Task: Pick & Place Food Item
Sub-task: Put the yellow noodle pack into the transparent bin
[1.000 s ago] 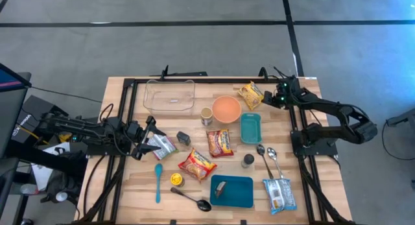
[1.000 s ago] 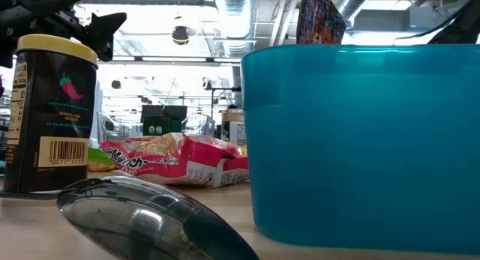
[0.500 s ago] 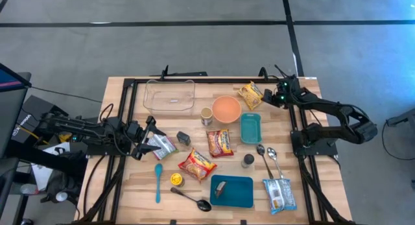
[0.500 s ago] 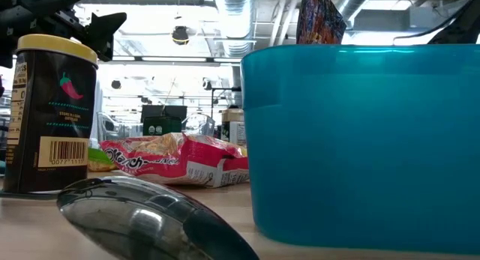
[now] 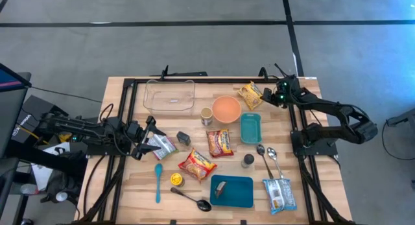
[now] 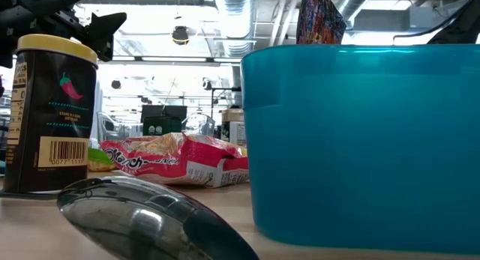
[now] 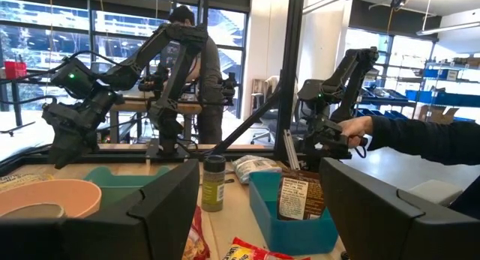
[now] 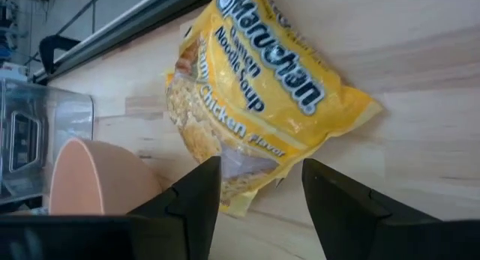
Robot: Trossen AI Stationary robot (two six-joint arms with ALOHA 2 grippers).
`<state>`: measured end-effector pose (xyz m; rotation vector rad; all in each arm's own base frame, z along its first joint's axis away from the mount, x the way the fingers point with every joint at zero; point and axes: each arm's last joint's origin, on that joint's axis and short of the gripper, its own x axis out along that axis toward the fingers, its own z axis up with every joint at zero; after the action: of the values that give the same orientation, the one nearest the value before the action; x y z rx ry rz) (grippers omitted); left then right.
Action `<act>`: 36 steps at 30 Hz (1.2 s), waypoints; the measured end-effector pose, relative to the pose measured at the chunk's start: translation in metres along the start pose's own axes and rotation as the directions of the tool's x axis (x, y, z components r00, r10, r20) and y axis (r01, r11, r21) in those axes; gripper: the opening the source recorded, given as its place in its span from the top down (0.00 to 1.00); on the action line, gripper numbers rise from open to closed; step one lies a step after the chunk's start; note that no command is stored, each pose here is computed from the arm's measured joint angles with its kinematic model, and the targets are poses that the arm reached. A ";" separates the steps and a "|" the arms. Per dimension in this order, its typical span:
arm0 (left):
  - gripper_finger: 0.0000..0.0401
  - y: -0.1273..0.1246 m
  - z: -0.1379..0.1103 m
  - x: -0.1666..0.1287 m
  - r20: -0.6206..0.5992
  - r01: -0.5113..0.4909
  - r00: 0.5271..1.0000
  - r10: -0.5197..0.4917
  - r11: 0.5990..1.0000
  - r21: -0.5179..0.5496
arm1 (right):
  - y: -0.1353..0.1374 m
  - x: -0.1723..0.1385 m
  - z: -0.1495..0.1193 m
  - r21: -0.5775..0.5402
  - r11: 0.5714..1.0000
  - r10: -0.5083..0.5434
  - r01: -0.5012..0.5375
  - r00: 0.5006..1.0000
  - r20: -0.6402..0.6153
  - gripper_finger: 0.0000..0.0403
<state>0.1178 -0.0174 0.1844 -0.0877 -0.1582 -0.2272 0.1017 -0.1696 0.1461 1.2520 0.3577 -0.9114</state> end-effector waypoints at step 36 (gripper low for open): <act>0.33 0.000 0.000 0.000 0.001 0.000 1.000 0.000 1.000 0.000 | -0.010 0.005 -0.001 -0.034 0.991 -0.129 0.129 0.992 0.018 0.57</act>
<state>0.1178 -0.0174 0.1844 -0.0876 -0.1588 -0.2268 0.0975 -0.1705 0.1363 1.1997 0.4446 -1.0200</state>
